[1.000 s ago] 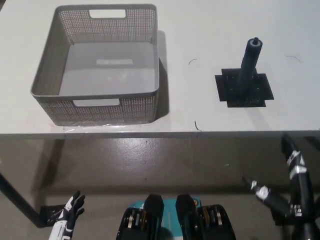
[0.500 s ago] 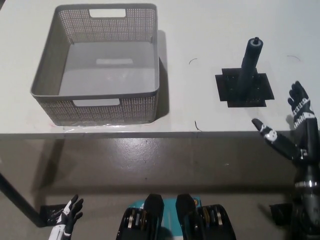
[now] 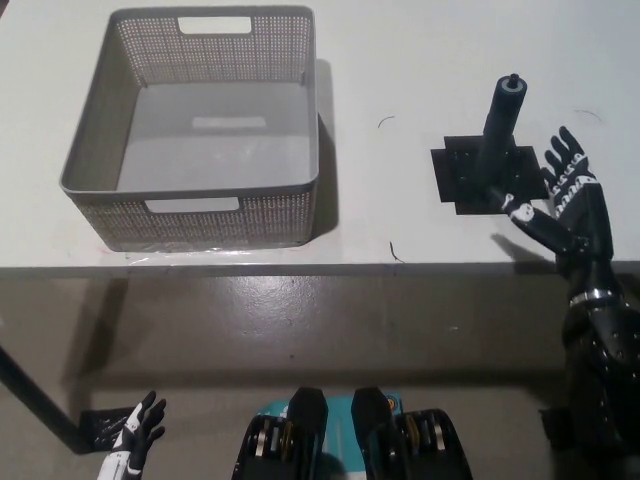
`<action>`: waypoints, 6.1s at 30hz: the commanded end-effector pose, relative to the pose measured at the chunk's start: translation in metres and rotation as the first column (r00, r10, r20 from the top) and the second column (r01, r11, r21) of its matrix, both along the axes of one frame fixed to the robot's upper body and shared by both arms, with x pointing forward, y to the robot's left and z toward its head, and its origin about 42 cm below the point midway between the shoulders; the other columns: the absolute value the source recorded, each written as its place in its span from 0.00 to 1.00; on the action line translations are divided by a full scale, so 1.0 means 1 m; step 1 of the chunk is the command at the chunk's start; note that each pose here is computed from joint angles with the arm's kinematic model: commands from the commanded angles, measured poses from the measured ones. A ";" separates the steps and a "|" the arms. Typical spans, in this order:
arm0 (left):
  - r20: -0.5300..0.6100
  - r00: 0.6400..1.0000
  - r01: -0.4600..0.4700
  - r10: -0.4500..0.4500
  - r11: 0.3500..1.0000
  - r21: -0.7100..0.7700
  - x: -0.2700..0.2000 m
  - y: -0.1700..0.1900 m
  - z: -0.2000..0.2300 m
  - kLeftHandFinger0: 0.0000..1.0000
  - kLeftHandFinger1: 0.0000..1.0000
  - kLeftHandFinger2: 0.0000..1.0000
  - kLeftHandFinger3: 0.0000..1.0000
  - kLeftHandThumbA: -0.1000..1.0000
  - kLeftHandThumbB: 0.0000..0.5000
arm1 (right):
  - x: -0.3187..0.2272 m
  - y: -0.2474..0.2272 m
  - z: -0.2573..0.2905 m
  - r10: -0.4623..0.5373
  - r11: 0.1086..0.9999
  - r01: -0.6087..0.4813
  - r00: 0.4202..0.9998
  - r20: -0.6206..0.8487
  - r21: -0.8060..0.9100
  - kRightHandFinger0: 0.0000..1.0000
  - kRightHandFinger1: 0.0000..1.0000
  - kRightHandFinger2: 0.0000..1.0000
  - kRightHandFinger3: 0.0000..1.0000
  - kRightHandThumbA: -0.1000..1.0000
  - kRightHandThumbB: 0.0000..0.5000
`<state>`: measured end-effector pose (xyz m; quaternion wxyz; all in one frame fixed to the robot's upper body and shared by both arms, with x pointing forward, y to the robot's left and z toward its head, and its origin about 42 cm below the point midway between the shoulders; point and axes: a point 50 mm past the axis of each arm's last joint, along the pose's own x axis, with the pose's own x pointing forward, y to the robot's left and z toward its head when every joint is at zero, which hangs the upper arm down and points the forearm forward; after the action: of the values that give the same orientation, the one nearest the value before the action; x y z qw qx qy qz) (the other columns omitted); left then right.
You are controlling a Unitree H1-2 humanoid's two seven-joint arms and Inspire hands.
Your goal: Use the right hand to pick up a electric screw driver and put it into a container on the left side
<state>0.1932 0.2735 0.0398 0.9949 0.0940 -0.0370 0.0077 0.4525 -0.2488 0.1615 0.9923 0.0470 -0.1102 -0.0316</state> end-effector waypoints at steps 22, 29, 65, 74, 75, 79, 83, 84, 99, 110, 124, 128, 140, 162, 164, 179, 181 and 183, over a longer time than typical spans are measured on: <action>0.046 0.999 -0.009 0.010 1.000 -0.021 -0.009 0.005 0.007 1.00 1.00 1.00 1.00 1.00 0.44 | 0.084 0.029 0.023 0.129 0.970 -0.097 0.982 -0.136 0.221 1.00 1.00 1.00 1.00 1.00 0.73; 0.013 1.000 0.002 -0.002 1.000 -0.026 -0.022 0.001 0.001 1.00 1.00 1.00 1.00 1.00 0.49 | 0.110 0.038 0.052 0.152 0.973 -0.102 0.959 -0.239 0.209 1.00 1.00 1.00 1.00 0.93 0.79; -0.018 1.000 -0.019 0.018 0.999 -0.030 -0.030 0.006 -0.006 1.00 1.00 1.00 1.00 1.00 0.39 | 0.130 0.106 0.144 -0.181 0.977 0.174 0.982 -0.046 -0.125 0.00 0.17 0.61 0.64 0.00 0.25; -0.045 0.999 -0.023 0.022 0.999 -0.035 -0.031 0.007 -0.013 1.00 1.00 1.00 1.00 0.99 0.36 | 0.127 0.158 0.203 -0.071 0.989 0.092 0.982 0.175 -0.112 0.00 0.19 0.61 0.67 0.00 0.25; -0.052 0.998 -0.028 0.026 0.999 -0.033 -0.032 0.007 -0.015 1.00 1.00 1.00 1.00 0.99 0.35 | 0.125 0.164 0.210 -0.054 0.989 0.080 0.978 0.201 -0.123 0.00 0.19 0.62 0.69 0.00 0.25; -0.066 0.997 -0.031 0.029 0.999 -0.033 -0.034 0.008 -0.018 1.00 1.00 1.00 1.00 0.99 0.33 | 0.120 0.181 0.225 -0.039 0.992 0.065 0.972 0.232 -0.109 0.01 0.18 0.59 0.64 0.00 0.30; -0.082 0.996 -0.023 0.020 0.999 -0.038 -0.039 0.008 -0.021 1.00 1.00 1.00 1.00 0.99 0.35 | 0.111 0.206 0.236 -0.015 0.997 0.035 0.964 0.264 -0.070 0.00 0.16 0.60 0.67 0.00 0.27; -0.085 0.996 -0.020 0.017 0.999 -0.037 -0.040 0.008 -0.022 1.00 1.00 1.00 1.00 0.99 0.37 | 0.110 0.210 0.238 -0.012 0.997 0.031 0.964 0.265 -0.067 0.00 0.17 0.60 0.67 0.00 0.27; -0.105 0.994 0.032 -0.039 0.998 -0.060 -0.041 -0.002 -0.026 1.00 1.00 1.00 1.00 0.99 0.43 | 0.067 0.314 0.250 0.160 0.987 -0.145 0.949 0.271 -0.074 0.00 0.14 0.60 0.68 0.00 0.26; -0.088 0.995 0.051 -0.054 0.998 -0.034 -0.041 -0.005 -0.021 0.96 1.00 1.00 1.00 1.00 0.40 | 0.058 0.334 0.202 0.206 0.976 -0.192 0.967 0.152 -0.104 0.00 0.16 0.63 0.66 0.00 0.22; -0.073 0.995 0.070 -0.072 0.997 -0.034 -0.035 -0.001 -0.017 0.95 1.00 1.00 1.00 1.00 0.44 | 0.073 0.297 0.144 0.162 0.976 -0.162 0.987 -0.008 -0.145 0.00 0.24 0.64 0.50 0.00 0.27; -0.067 0.995 0.077 -0.078 0.997 -0.028 -0.034 -0.001 -0.015 0.93 1.00 1.00 1.00 0.99 0.41 | 0.074 0.286 0.130 0.188 0.976 -0.190 0.982 -0.030 -0.102 0.19 0.40 0.66 0.57 0.09 0.40; -0.067 0.993 0.098 -0.100 0.995 -0.033 -0.032 -0.001 -0.015 0.92 1.00 1.00 1.00 0.98 0.37 | 0.075 0.275 0.116 0.284 0.945 -0.283 0.959 -0.018 -0.162 1.00 1.00 1.00 1.00 0.64 0.77; -0.080 0.989 0.121 -0.122 0.992 -0.028 -0.032 0.001 -0.017 0.87 0.96 0.96 1.00 1.00 0.45 | 0.081 0.219 0.180 0.287 0.952 -0.243 0.921 0.265 -0.185 1.00 1.00 1.00 1.00 1.00 0.97; -0.076 0.990 0.120 -0.122 0.992 -0.025 -0.030 0.004 -0.016 0.88 0.97 0.97 1.00 1.00 0.46 | 0.074 0.198 0.200 0.274 0.959 -0.230 0.900 0.338 -0.165 1.00 1.00 1.00 1.00 1.00 0.96; -0.112 0.987 0.113 -0.114 0.994 -0.015 -0.037 0.010 -0.023 0.89 0.98 0.97 1.00 1.00 0.37 | -0.031 0.064 0.218 0.137 0.989 -0.141 0.790 0.597 -0.040 1.00 1.00 1.00 1.00 0.90 0.91; -0.117 0.987 0.109 -0.109 0.994 -0.013 -0.040 0.011 -0.023 0.90 0.98 0.98 1.00 1.00 0.35 | -0.055 0.051 0.187 0.132 0.991 -0.126 0.800 0.585 -0.052 1.00 1.00 1.00 1.00 0.90 0.89; -0.124 0.986 0.106 -0.107 0.994 -0.017 -0.042 0.011 -0.025 0.90 0.98 0.98 1.00 1.00 0.36 | -0.080 0.041 0.155 0.132 0.991 -0.118 0.818 0.561 -0.062 1.00 1.00 1.00 1.00 0.91 0.83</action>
<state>0.1590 0.2673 0.0100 0.9960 0.0729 0.0323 -0.0411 0.4743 -0.1473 0.2929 0.9568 0.0198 -0.2887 0.0270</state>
